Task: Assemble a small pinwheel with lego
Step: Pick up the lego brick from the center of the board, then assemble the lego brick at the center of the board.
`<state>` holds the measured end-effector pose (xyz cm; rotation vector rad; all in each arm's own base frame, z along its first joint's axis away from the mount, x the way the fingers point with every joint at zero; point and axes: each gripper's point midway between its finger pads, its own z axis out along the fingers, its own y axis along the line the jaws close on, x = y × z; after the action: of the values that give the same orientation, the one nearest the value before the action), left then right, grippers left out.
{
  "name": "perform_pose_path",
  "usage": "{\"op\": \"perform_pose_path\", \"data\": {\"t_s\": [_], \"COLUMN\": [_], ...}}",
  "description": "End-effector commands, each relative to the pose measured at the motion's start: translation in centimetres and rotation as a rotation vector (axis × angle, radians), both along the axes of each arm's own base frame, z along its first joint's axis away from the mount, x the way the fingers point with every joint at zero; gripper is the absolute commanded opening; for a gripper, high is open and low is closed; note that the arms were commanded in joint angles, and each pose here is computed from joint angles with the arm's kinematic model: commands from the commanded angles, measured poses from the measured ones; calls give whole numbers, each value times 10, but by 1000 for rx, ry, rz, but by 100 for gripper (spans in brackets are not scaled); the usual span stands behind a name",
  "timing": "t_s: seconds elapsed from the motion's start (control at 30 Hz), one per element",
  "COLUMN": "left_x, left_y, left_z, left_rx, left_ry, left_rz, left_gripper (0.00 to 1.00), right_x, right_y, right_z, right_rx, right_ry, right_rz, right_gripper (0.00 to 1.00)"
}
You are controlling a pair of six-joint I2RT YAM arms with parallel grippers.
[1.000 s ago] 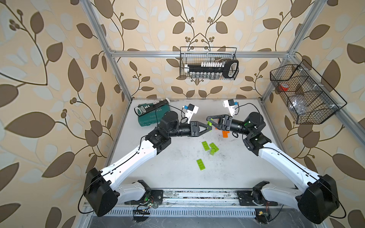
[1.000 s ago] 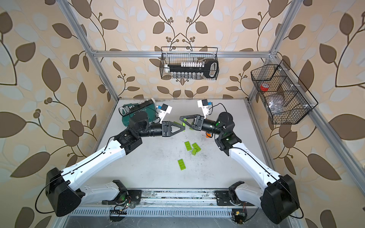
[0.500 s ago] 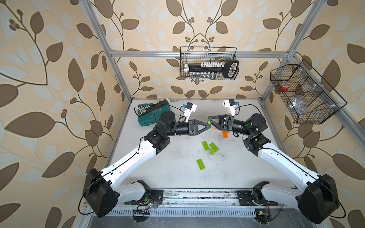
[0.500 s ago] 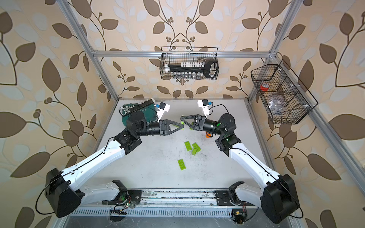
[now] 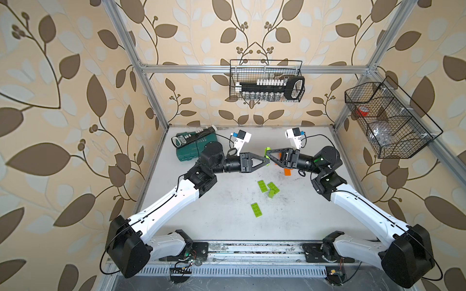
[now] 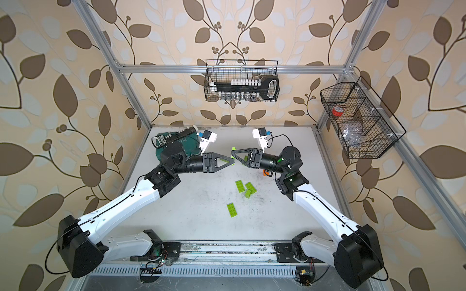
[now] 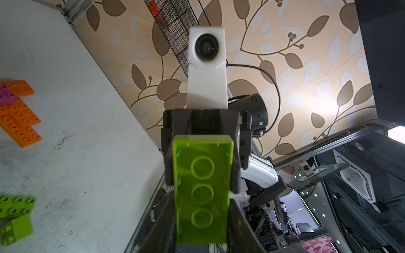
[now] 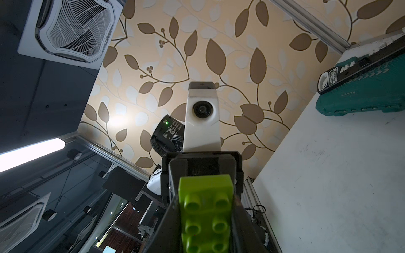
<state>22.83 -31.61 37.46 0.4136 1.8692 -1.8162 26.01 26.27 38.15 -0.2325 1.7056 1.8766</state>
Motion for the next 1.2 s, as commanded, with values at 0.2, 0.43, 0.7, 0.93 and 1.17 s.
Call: {"op": "perform_pose_path", "data": {"t_s": [0.2,0.43,0.7,0.93,1.17], "left_x": [5,9,-16,-31,-35], "left_y": [28,107,161,168,168], "left_z": [-31,-142,-219,-252,-260], "left_rx": [194,687,884,924,908], "left_ry": [-27,112,253,305,314], "left_rz": [165,482,660,702,695], "left_gripper": [99,99,99,99,99], "right_x": [14,18,3,3,14], "right_y": [-19,-42,-5,31,49], "right_z": [-60,-160,-232,-295,-322], "right_rx": [-428,-1035,-1427,-1533,-1596], "right_ry": [26,85,54,139,141], "right_rz": [-230,-438,-357,-237,-189], "right_gripper": [11,13,13,12,12]}}
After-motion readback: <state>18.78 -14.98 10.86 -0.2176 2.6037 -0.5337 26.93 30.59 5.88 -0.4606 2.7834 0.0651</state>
